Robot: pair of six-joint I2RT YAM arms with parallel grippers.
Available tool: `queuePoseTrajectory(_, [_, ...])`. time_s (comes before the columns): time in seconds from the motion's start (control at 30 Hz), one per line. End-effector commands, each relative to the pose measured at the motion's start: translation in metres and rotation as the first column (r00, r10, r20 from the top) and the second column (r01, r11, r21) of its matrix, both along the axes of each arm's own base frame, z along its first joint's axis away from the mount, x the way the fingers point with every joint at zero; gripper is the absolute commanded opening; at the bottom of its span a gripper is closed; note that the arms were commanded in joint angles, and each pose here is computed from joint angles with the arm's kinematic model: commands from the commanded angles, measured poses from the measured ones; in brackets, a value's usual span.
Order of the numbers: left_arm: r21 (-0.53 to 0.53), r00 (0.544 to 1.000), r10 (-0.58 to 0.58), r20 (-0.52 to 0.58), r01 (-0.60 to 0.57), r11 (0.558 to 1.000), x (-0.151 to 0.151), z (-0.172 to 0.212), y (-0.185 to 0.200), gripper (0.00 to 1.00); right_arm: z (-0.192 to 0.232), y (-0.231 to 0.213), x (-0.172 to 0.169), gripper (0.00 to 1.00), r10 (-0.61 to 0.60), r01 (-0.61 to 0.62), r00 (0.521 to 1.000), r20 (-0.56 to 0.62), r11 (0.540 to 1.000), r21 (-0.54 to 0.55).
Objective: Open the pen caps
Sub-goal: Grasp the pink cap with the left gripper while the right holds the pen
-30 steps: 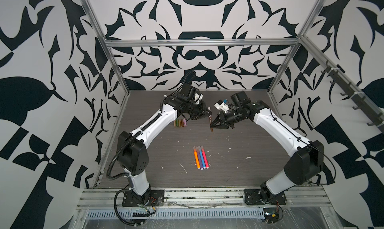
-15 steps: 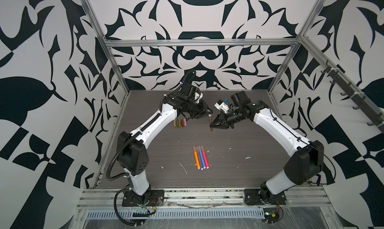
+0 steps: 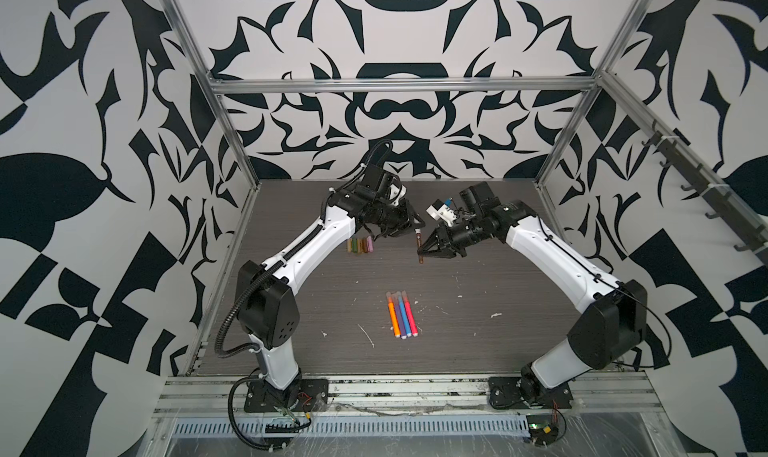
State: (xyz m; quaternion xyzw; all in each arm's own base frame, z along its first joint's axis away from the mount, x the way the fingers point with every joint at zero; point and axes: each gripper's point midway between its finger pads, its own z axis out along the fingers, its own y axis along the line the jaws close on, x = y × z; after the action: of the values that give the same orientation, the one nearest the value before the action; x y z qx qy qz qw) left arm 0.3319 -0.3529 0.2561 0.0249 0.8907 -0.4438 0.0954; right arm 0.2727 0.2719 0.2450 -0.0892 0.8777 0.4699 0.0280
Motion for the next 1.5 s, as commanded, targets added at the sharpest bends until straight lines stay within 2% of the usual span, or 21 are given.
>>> queuePoseTrajectory(0.0, [-0.004,1.000,-0.001,0.015,0.001,1.000,0.002,0.007,0.001,0.25,0.014,0.002,-0.006,0.00,0.014,-0.015,1.000,0.028,0.999,0.037])
queuePoseTrajectory(0.13, [0.010,1.000,0.014,0.016,-0.015,1.000,0.004,0.006,0.004,0.25,0.013,0.002,-0.006,0.00,0.013,-0.014,1.000,0.024,0.999,0.035])
queuePoseTrajectory(0.27, [0.016,1.000,0.025,0.015,-0.025,1.000,0.005,0.005,0.007,0.20,0.013,0.003,-0.007,0.00,0.016,-0.017,1.000,0.024,0.999,0.036])
queuePoseTrajectory(0.33, [0.015,1.000,0.026,0.016,-0.027,1.000,0.006,0.005,0.007,0.20,0.012,0.003,-0.007,0.00,0.017,-0.018,1.000,0.022,0.999,0.036])
queuePoseTrajectory(0.43, [0.014,0.999,0.030,0.013,-0.030,0.999,0.007,0.005,0.007,0.26,0.013,0.003,-0.008,0.00,0.018,-0.018,1.000,0.023,0.999,0.038])
queuePoseTrajectory(0.63, [0.010,0.999,0.029,0.014,-0.030,1.000,0.008,0.005,0.005,0.27,0.013,0.003,-0.009,0.00,0.022,-0.023,1.000,0.020,0.999,0.040])
queuePoseTrajectory(0.77, [0.012,0.999,0.031,0.013,-0.032,0.999,0.008,0.004,0.006,0.22,0.012,0.004,-0.011,0.00,0.026,-0.026,1.000,0.016,0.999,0.042])
queuePoseTrajectory(0.8, [0.010,0.999,0.030,0.014,-0.030,1.000,0.008,0.004,0.005,0.19,0.012,0.004,-0.011,0.00,0.025,-0.026,1.000,0.016,0.999,0.040])
queuePoseTrajectory(0.9, [0.000,1.000,0.022,0.008,-0.022,1.000,0.008,0.005,0.003,0.01,0.013,0.003,-0.010,0.00,0.022,-0.022,1.000,0.021,0.999,0.037])
queuePoseTrajectory(0.97, [-0.003,1.000,0.019,0.002,-0.019,1.000,0.007,0.005,0.003,0.00,0.013,0.003,-0.008,0.00,0.018,-0.020,0.999,0.032,0.999,0.036])
queuePoseTrajectory(1.0, [-0.003,1.000,0.021,0.000,-0.021,1.000,0.007,0.005,0.003,0.00,0.014,0.002,-0.007,0.03,0.014,-0.015,0.999,0.043,0.999,0.032])
queuePoseTrajectory(1.1, [0.002,0.999,0.039,-0.007,-0.039,0.999,0.007,0.006,0.007,0.00,0.023,-0.009,0.004,0.25,-0.041,0.042,0.990,0.132,0.999,-0.005])
queuePoseTrajectory(1.23, [0.040,0.989,0.142,-0.034,-0.141,0.989,0.009,0.008,0.022,0.00,0.057,-0.024,0.025,0.37,-0.157,0.152,0.937,0.312,0.988,0.040])
queuePoseTrajectory(1.33, [0.031,0.965,0.247,-0.091,-0.245,0.969,0.013,0.010,0.031,0.00,0.065,-0.032,0.034,0.38,-0.219,0.213,0.905,0.365,0.975,0.056])
queuePoseTrajectory(1.47, [0.025,0.916,0.361,-0.172,-0.362,0.932,0.014,0.014,0.039,0.00,0.057,-0.029,0.040,0.36,-0.254,0.241,0.911,0.325,0.967,0.080])
